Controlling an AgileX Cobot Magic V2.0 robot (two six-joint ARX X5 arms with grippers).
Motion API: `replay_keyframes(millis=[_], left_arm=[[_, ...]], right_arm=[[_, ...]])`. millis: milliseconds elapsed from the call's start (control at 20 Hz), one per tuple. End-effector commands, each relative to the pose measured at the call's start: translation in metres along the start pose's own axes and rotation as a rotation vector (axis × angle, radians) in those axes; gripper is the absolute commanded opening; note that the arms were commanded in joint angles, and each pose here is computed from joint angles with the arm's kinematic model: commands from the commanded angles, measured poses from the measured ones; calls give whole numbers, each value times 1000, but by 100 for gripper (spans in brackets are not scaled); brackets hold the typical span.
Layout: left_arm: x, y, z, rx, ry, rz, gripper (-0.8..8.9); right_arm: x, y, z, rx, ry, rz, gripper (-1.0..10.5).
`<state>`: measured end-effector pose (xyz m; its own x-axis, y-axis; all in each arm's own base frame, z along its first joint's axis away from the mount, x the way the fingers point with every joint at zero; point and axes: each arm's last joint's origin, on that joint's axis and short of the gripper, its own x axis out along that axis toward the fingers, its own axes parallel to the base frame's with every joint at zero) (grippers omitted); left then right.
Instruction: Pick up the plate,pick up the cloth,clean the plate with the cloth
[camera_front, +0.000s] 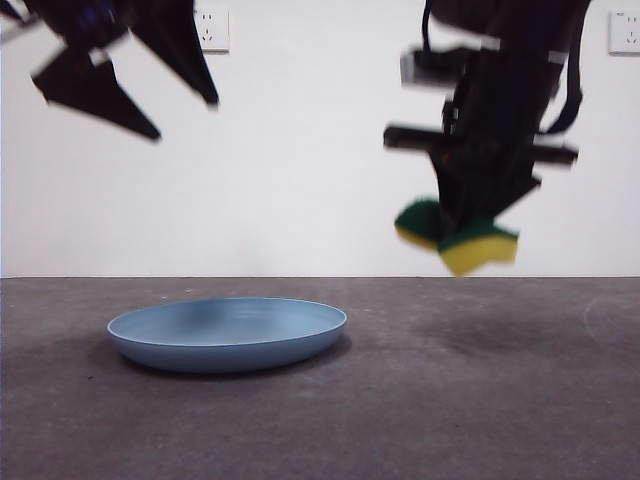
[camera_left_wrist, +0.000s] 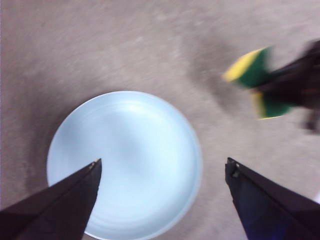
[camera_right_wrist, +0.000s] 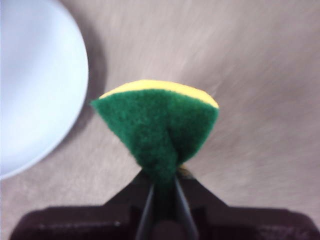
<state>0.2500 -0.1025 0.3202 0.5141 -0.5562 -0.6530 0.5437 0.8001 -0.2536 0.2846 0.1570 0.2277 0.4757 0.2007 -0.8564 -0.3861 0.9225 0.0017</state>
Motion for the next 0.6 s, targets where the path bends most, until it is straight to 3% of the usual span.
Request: replay_keyframes(millis=[50, 400, 450, 600], left_arm=[[-27, -14, -2, 23, -47, -37, 409], [-91, -47, -19, 88, -170, -128, 408], [-96, -49, -20, 84, -180, -132, 408], [-102, -52, -24, 86, -187, -137, 408]], right_arm=[[20, -7, -5, 29, 62, 2, 1], [49, -21, -12, 83, 160, 56, 13], [49, -21, -12, 83, 161, 56, 49], [49, -22, -12, 83, 162, 55, 317]])
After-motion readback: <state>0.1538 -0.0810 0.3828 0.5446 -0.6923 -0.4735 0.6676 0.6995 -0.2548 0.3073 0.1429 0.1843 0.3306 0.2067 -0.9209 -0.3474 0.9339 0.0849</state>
